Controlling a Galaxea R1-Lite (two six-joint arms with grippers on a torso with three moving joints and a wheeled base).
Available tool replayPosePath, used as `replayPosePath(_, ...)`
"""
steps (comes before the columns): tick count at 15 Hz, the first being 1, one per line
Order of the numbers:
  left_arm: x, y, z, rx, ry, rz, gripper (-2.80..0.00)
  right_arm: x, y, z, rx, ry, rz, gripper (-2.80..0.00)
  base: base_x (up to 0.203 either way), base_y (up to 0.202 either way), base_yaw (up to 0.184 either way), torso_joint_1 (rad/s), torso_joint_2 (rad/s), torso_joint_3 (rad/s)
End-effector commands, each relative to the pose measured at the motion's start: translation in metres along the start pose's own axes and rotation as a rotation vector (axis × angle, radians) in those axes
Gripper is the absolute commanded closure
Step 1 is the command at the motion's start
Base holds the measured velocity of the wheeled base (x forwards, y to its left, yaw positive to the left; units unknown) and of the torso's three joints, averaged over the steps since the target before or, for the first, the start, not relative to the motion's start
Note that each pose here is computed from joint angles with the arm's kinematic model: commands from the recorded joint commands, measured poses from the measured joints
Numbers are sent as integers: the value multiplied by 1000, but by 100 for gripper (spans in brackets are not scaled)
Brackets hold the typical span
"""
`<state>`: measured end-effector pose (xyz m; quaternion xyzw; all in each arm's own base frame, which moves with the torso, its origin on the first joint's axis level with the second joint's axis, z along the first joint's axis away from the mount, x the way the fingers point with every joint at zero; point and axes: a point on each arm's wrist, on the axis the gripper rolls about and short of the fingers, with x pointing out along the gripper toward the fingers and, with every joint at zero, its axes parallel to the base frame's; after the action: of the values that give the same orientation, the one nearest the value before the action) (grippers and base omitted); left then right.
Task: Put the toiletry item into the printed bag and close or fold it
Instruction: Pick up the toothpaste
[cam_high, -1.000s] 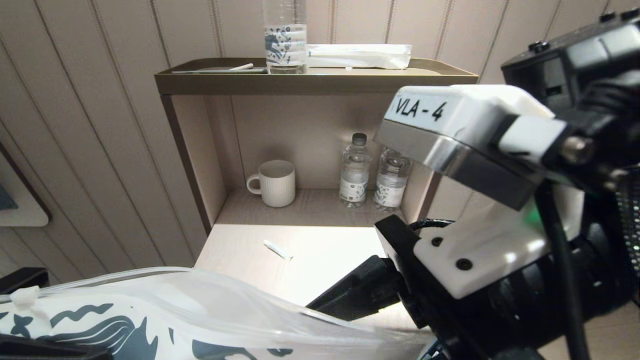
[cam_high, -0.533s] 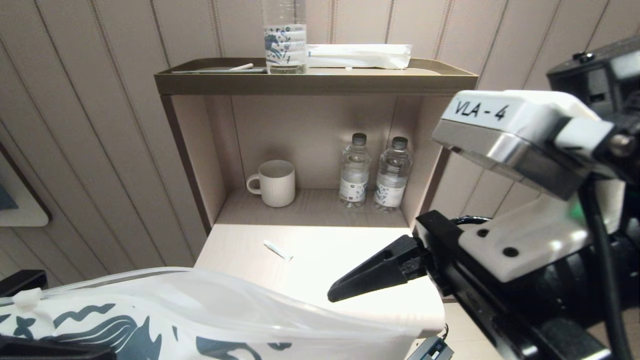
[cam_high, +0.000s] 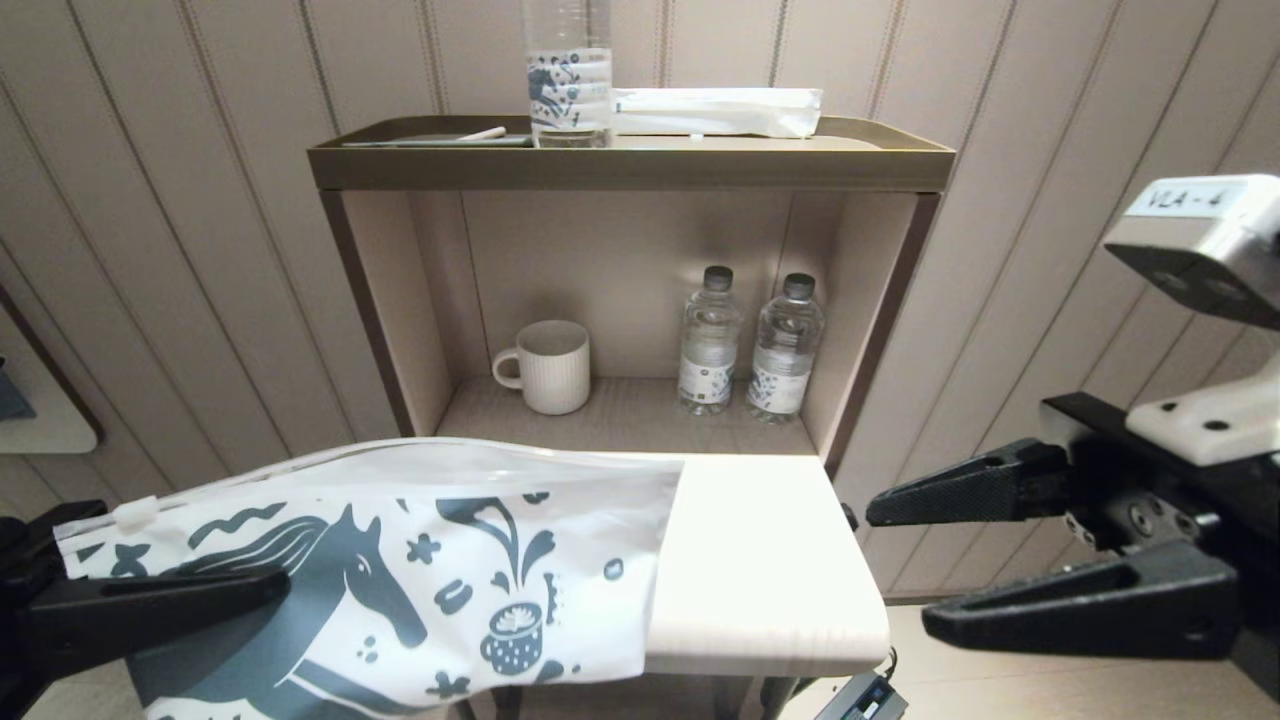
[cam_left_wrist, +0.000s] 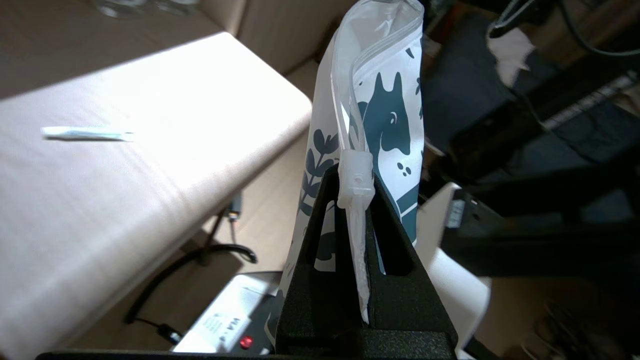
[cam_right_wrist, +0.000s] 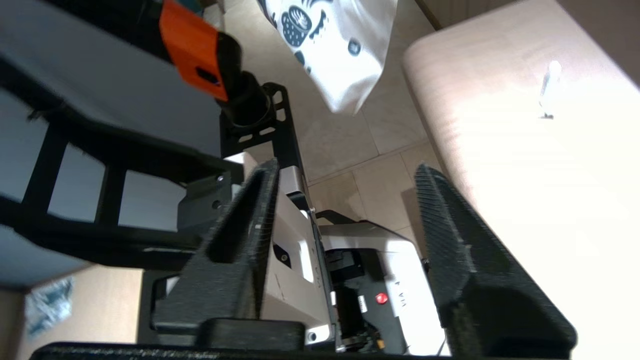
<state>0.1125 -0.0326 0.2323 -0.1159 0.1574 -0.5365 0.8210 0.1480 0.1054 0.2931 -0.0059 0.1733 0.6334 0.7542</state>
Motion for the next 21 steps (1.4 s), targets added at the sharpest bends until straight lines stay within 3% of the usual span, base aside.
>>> replayPosePath(1, -2, 3, 2, -2, -16, 41, 0, 0, -13, 1, 71, 1, -38, 0, 0, 0, 0, 0, 0, 0)
replayPosePath(8, -2, 11, 7, -28, -49, 209, 0, 27, -92, -13, 348, 134, -303, 0, 0, 0, 0, 0, 0, 0)
replayPosePath(11, -4, 11, 12, -26, -77, 305, 0, 54, -109, 0, 453, 290, -361, 0, 0, 0, 0, 0, 0, 0)
replayPosePath(14, -5, 9, 12, -33, -88, 324, 0, 109, -110, 6, 465, 502, -397, 0, 0, 0, 0, 0, 0, 0)
replayPosePath(16, -5, 9, 12, -55, -93, 323, 0, 141, -106, -2, 452, 644, -489, 0, 0, 0, 0, 0, 0, 0)
replayPosePath(18, -8, 10, 12, -69, -104, 344, 0, 147, -109, -1, 429, 655, -556, 0, 0, 0, 0, 0, 0, 0)
replayPosePath(21, -8, 12, 13, -72, -103, 346, 0, 173, -114, 6, 383, 627, -567, 0, 0, 0, 0, 0, 0, 0)
